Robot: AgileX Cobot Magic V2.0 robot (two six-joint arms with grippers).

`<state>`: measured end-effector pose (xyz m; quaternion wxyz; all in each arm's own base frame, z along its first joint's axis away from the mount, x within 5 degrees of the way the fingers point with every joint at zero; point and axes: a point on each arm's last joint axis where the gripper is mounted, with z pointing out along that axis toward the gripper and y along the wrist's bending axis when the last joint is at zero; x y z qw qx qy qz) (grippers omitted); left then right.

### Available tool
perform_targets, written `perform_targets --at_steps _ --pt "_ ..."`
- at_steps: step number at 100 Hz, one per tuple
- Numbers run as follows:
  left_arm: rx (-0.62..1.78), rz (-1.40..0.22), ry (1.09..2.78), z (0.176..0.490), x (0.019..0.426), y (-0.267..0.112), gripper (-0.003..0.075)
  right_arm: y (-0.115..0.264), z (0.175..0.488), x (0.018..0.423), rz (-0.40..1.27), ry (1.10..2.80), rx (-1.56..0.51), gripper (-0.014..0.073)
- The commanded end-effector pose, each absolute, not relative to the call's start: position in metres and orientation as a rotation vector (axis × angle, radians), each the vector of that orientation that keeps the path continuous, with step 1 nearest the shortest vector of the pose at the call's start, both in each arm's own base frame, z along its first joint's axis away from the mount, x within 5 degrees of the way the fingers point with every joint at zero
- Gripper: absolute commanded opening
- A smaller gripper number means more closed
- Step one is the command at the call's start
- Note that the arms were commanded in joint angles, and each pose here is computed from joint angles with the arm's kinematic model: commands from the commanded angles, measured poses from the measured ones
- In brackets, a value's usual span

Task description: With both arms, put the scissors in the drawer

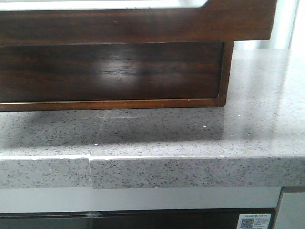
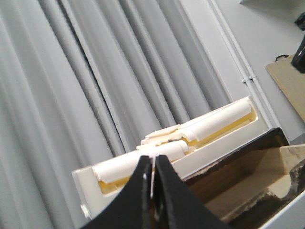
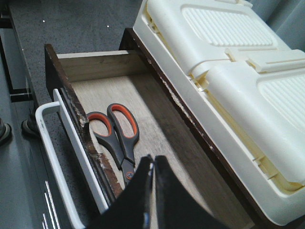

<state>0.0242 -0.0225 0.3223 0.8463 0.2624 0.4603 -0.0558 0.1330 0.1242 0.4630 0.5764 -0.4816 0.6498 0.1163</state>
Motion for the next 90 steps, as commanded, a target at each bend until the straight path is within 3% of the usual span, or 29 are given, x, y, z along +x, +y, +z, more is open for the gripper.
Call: perform_targets --at_steps 1,16,32,74,90 --pt "0.469 -0.246 1.01 0.322 0.025 -0.021 -0.0022 0.113 0.479 0.119 0.297 1.418 -1.024 -0.0048" --pt "0.372 -0.341 1.19 0.3 0.035 -0.02 -0.0022 0.095 0.469 0.098 0.331 1.389 -0.937 -0.0048" --pt "0.378 -0.349 1.249 0.282 0.041 -0.023 -0.0022 0.077 0.447 0.077 0.35 1.399 -0.917 -0.0048" --pt "0.226 -0.543 1.422 0.242 0.05 -0.027 -0.0022 0.046 0.367 0.048 0.369 1.29 -0.726 -0.0048" --pt "0.223 -0.546 1.446 0.234 0.052 -0.027 -0.0022 0.046 0.326 0.048 0.392 1.351 -0.728 -0.0048"
